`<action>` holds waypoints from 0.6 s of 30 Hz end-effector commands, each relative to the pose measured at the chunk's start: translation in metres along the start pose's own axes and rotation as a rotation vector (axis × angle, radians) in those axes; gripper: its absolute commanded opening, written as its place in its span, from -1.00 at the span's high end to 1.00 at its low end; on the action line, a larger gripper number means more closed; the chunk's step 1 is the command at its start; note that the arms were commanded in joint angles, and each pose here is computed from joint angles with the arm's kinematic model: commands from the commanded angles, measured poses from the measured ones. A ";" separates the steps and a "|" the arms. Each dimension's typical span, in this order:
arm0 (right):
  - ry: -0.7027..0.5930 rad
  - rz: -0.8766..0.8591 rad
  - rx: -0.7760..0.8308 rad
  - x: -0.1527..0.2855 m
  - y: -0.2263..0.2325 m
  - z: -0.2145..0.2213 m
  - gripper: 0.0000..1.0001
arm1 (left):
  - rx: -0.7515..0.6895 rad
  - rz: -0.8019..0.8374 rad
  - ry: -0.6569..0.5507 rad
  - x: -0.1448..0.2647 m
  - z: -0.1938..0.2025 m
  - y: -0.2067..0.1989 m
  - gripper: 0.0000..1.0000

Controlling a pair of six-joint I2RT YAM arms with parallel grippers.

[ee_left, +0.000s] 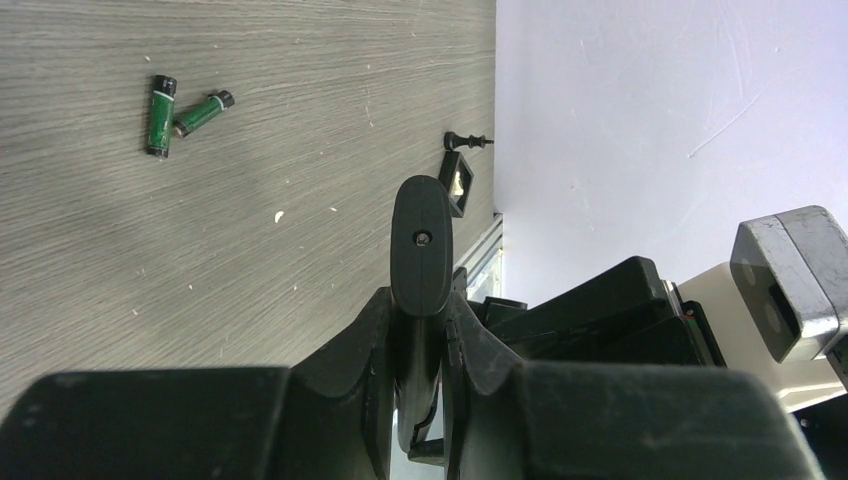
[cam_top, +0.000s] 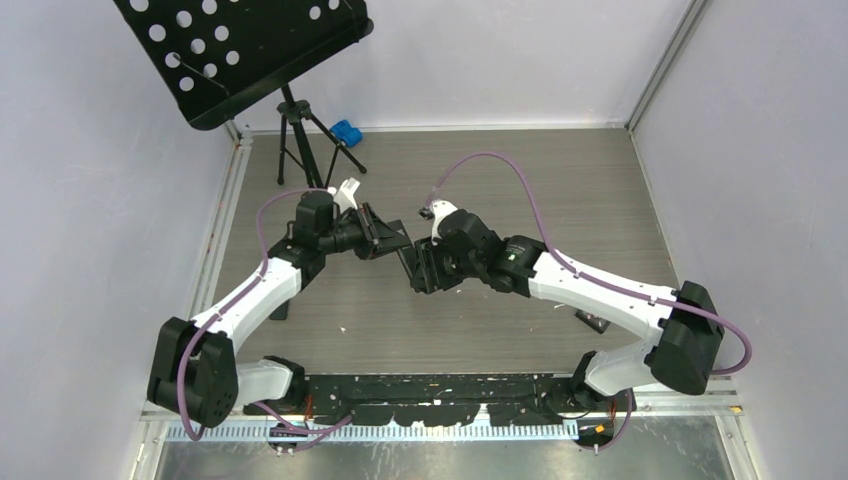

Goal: Load the batteries into the remote control

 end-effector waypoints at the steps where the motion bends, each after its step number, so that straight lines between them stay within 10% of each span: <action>1: -0.006 0.023 -0.001 -0.007 0.005 -0.009 0.10 | -0.015 0.146 0.035 0.010 0.003 -0.033 1.00; 18: 0.049 0.102 -0.067 -0.020 0.005 -0.018 0.05 | 0.025 0.222 0.060 0.016 0.009 -0.041 1.00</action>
Point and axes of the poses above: each gripper's point midway between its finger pads, its own x axis back along the fingers, its own y axis along the line the jaws close on, z = x × y, the point moved 7 cm from there along x, back along the fingers, and after that the axes turned 5 degrees about x, right-handed, at the moved point
